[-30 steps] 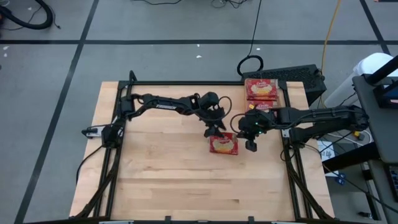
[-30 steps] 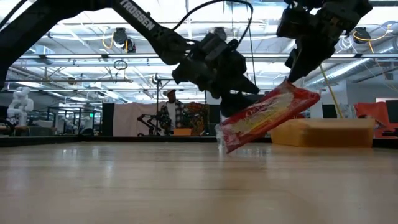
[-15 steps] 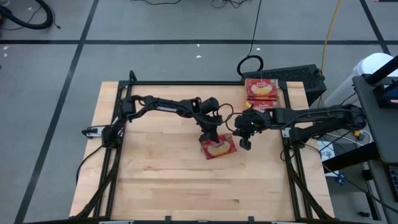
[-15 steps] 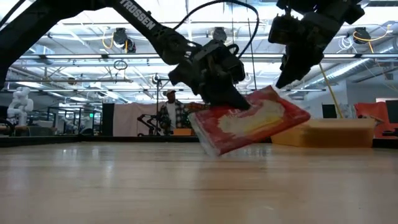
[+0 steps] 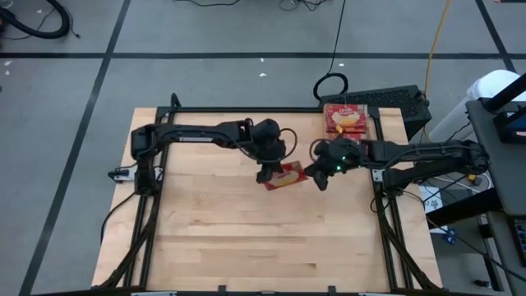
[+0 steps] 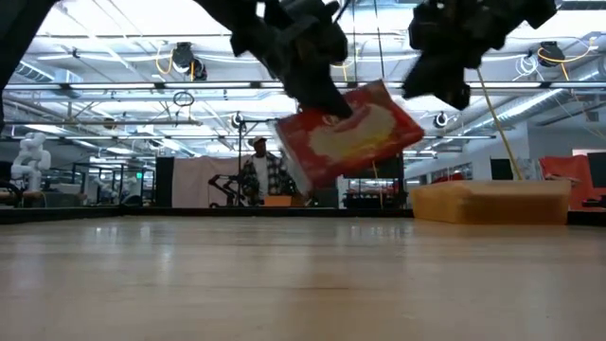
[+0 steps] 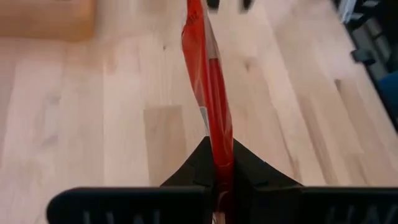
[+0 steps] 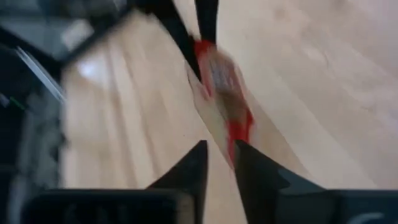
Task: Sort popcorn bags into baskets
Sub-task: Put the red popcorn bag into the orange bin
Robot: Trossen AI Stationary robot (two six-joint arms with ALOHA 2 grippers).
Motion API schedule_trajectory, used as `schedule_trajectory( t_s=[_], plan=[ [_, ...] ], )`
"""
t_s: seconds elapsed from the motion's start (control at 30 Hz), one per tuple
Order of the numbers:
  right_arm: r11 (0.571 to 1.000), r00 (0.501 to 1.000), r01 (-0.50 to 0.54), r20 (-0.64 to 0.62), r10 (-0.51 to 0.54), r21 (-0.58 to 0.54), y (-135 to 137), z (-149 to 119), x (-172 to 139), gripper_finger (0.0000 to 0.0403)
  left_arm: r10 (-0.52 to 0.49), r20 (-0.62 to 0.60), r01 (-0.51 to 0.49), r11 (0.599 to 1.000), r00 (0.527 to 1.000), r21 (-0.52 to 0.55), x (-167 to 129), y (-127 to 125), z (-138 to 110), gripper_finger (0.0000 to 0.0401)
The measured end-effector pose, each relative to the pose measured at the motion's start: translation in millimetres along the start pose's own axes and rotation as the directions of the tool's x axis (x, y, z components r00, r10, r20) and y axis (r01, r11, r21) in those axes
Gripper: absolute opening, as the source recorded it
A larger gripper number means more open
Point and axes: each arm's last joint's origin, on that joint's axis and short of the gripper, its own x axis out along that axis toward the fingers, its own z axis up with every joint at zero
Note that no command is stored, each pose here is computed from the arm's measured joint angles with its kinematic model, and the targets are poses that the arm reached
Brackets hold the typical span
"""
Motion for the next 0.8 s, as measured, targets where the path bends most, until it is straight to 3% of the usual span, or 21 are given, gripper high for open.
schedule_trajectory(
  t_s=[0.17, 0.43, 0.63, 0.8],
  plan=[
    [0.996, 0.993, -0.069, 0.099, 0.062, 0.064, 7, 16, -7, 0.0138, 0.075, 0.009, -0.076, 0.997, 0.997, 0.027, -16, -16, 7, 0.0017],
    [0.995, 0.980, -0.046, 0.188, 0.063, -0.092, 16, 44, -19, 0.0226, 0.107, 0.020, -0.107, 0.994, 0.994, 0.034, -24, -21, 10, 0.0017],
    [0.991, 0.987, -0.021, 0.152, 0.042, -0.135, 10, 46, -6, 0.0236, 0.098, 0.009, -0.098, 0.994, 0.995, 0.055, -22, -26, 10, 0.0023],
    [0.973, 0.994, -0.074, 0.059, 0.089, -0.219, 6, 44, 10, 0.0208, 0.088, 0.007, -0.088, 0.995, 0.996, 0.041, -20, -31, 10, 0.0018]
  ],
)
